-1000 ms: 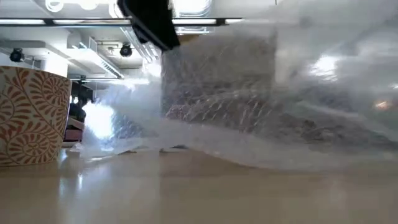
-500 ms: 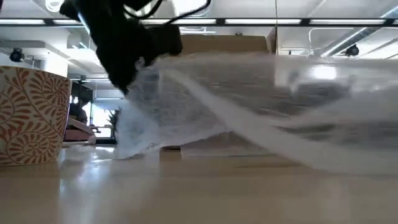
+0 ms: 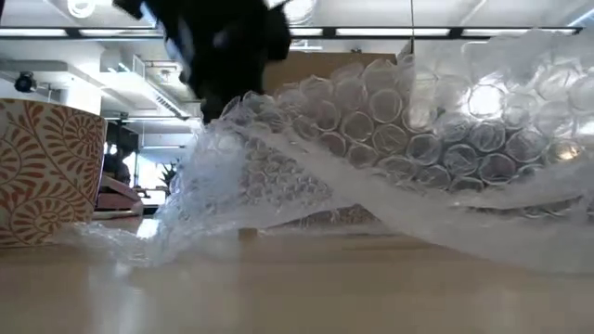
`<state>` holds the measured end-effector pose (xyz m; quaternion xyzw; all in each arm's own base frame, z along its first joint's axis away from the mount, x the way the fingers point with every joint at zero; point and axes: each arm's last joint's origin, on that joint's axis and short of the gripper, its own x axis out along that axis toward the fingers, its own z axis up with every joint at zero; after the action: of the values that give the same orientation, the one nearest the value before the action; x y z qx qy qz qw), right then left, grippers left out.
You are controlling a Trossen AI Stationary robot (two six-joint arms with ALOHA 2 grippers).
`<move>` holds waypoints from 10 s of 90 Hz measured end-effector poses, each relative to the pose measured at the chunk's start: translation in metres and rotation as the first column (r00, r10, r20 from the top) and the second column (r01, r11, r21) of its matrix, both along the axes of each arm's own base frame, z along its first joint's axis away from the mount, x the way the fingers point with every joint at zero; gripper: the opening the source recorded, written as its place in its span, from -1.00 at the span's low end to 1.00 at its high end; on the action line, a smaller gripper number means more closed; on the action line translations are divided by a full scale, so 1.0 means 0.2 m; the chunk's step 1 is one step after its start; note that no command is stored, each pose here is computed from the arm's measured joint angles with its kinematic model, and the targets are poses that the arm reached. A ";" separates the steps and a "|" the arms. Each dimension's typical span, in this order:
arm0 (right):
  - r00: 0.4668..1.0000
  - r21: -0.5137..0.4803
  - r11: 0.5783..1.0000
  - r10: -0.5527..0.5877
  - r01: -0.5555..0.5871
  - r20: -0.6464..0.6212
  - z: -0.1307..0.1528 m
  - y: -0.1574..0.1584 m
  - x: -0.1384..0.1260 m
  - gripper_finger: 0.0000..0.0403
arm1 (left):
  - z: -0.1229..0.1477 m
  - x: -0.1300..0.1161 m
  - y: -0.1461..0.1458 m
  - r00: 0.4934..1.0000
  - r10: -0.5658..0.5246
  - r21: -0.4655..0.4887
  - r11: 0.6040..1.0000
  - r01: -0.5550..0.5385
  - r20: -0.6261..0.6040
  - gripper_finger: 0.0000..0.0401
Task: Wrap mug
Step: Wrap the orange patterned mug using the bubble wrap
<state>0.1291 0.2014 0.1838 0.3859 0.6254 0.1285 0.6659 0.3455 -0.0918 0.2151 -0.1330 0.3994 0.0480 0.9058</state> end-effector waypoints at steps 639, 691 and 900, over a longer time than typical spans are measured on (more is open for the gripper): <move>0.981 -0.836 0.548 0.138 0.037 0.134 -0.10 -0.25 0.27 -0.99 | -0.27 0.02 -0.12 0.885 -0.066 -0.124 0.992 0.009 -0.461 -0.99; 0.932 -0.820 0.550 -0.358 0.157 -0.061 -0.10 -0.39 0.24 -0.72 | 0.02 -0.19 -0.17 0.965 -0.166 -0.239 0.964 0.115 -0.205 -1.00; 0.676 -0.714 0.542 0.320 0.444 0.664 0.00 -0.37 0.81 -0.99 | 0.16 -0.17 -0.09 0.956 -0.072 0.119 0.992 0.039 0.285 -0.60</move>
<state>0.2906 0.1276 0.1828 -0.0428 0.2678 -0.0697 0.9600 0.3111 -0.1098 0.2474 -0.0763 0.2633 0.0251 0.9614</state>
